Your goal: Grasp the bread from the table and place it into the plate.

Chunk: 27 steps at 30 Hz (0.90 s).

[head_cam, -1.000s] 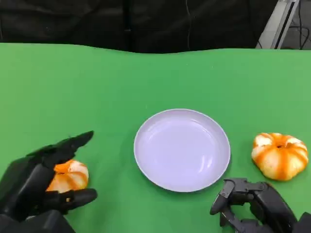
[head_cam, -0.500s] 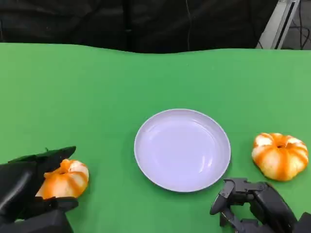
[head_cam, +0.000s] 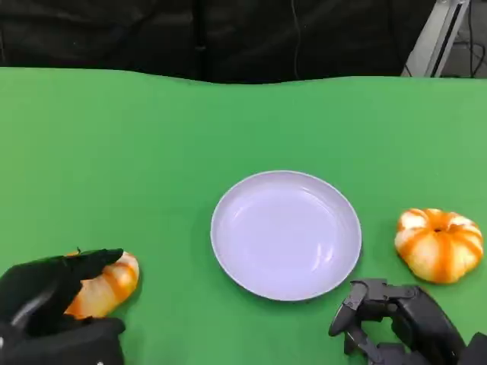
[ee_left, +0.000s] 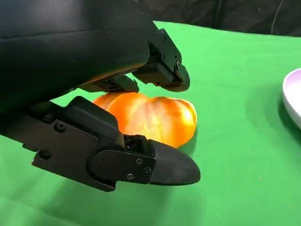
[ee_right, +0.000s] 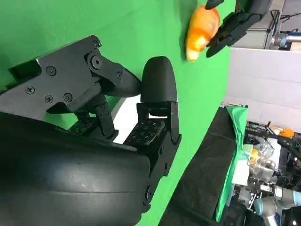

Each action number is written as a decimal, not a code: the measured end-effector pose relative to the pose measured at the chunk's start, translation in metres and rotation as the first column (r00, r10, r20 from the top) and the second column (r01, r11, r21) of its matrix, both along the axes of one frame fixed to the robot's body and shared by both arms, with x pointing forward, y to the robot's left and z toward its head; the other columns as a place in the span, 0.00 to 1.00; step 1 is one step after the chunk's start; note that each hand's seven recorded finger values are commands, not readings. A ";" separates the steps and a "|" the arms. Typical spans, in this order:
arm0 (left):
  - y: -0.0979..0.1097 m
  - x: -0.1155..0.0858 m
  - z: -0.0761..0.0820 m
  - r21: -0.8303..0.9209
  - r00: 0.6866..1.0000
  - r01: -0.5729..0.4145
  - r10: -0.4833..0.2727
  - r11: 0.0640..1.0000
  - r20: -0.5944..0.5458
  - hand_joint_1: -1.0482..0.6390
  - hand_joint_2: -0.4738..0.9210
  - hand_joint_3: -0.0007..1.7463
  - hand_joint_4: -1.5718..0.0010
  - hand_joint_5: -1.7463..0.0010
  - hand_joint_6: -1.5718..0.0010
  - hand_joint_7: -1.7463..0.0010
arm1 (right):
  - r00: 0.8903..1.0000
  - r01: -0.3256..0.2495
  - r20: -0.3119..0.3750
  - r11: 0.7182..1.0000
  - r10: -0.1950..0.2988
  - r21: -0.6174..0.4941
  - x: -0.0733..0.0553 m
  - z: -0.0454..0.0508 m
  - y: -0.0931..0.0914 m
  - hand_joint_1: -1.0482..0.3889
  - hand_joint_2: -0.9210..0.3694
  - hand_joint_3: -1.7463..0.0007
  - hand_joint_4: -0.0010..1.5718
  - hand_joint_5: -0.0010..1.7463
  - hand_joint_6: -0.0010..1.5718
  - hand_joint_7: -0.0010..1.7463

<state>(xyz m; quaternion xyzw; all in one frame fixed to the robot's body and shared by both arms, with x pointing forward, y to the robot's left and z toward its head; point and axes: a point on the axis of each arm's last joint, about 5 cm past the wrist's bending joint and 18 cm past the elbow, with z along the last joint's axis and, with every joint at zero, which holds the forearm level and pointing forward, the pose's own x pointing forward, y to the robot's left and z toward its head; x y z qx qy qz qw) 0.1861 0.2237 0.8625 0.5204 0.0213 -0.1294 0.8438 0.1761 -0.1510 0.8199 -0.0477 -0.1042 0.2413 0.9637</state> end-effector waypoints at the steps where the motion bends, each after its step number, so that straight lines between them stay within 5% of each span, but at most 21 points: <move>1: 0.000 0.002 -0.001 0.004 1.000 0.003 -0.003 1.000 -0.005 0.04 1.00 0.23 0.66 1.00 0.69 1.00 | 1.000 0.000 0.000 1.000 0.000 0.000 0.000 0.0000 0.000 0.64 0.21 0.48 0.51 0.86 0.53 0.67; 9: 0.000 0.022 -0.005 0.036 0.999 0.014 -0.012 0.999 -0.053 0.04 1.00 0.23 0.64 0.99 0.68 0.99 | 1.000 0.000 0.000 1.000 0.000 0.001 0.000 0.0001 0.000 0.65 0.21 0.48 0.51 0.86 0.53 0.67; 12: 0.001 0.026 -0.006 0.042 0.998 0.015 -0.012 0.999 -0.065 0.15 1.00 0.14 0.63 0.99 0.67 1.00 | 1.000 0.000 0.000 1.000 0.000 0.002 0.000 0.0001 0.000 0.64 0.21 0.48 0.51 0.86 0.53 0.67; 16: 0.002 0.029 -0.007 0.021 0.997 0.010 -0.008 1.000 -0.073 0.45 0.96 0.04 0.62 1.00 0.67 1.00 | 1.000 -0.002 0.002 1.000 0.002 0.002 0.000 0.0004 0.000 0.64 0.21 0.48 0.51 0.86 0.53 0.67; 27: 0.005 0.029 -0.006 -0.010 0.996 0.026 -0.027 1.000 -0.088 0.54 0.96 0.01 0.58 0.99 0.60 0.99 | 1.000 -0.002 0.003 1.000 0.002 0.003 0.000 0.0005 0.000 0.64 0.22 0.47 0.51 0.86 0.53 0.68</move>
